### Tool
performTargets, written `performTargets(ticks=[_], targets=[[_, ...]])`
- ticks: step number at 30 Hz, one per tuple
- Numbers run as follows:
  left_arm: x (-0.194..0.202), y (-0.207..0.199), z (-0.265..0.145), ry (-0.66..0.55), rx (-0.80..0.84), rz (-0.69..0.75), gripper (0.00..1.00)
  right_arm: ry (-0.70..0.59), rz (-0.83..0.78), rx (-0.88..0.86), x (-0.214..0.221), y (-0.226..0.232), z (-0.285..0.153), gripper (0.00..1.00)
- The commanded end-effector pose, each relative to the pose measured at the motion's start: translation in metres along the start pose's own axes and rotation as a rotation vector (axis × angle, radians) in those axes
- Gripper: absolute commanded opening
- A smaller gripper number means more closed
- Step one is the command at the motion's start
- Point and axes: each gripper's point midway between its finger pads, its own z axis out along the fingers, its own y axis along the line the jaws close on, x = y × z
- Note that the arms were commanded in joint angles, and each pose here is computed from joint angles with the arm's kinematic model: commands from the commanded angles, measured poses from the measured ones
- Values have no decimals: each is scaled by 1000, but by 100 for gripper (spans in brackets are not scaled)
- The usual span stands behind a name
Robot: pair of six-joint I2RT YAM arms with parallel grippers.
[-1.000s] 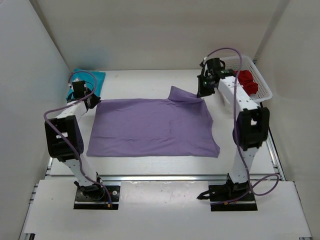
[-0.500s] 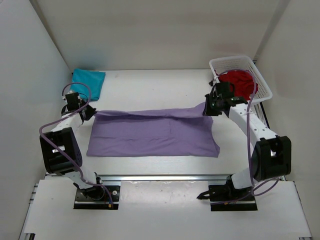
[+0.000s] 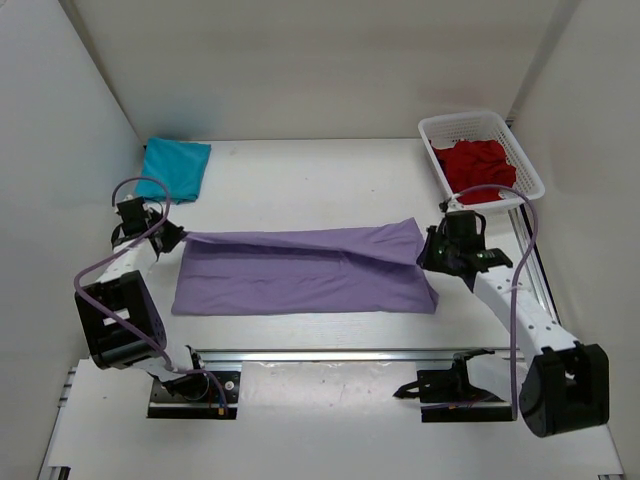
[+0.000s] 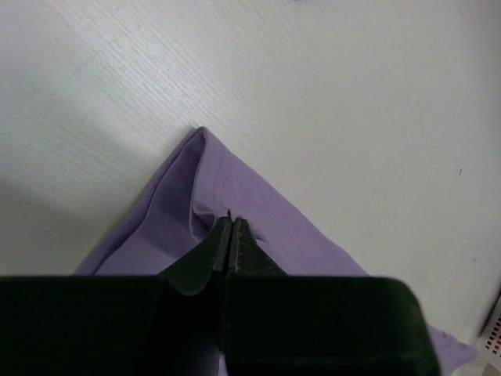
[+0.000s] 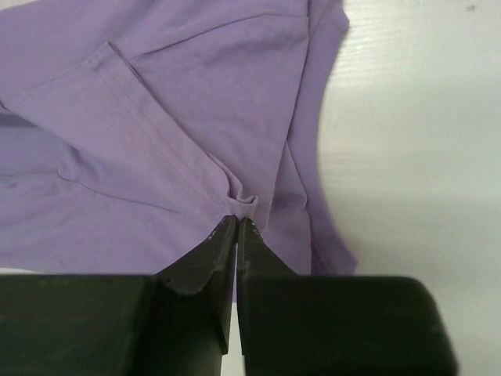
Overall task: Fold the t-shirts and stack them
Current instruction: Fold the other side of the tshirt into a rectangle
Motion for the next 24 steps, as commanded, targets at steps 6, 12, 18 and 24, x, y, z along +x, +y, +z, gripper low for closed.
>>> performTargets(ticks=[6, 12, 18, 24], targets=[[30, 38, -9, 42, -3, -142, 14, -15, 172, -32, 54, -8, 12, 2], [13, 13, -23, -32, 75, -147, 51, -44, 152, -1, 46, -8, 9, 33], [14, -45, -53, -161, 197, -2, 51, -130, 41, -44, 2, 22, 3, 11], [89, -54, -39, -3, 268, 17, 37, -51, -115, -145, -14, 85, 51, 2]])
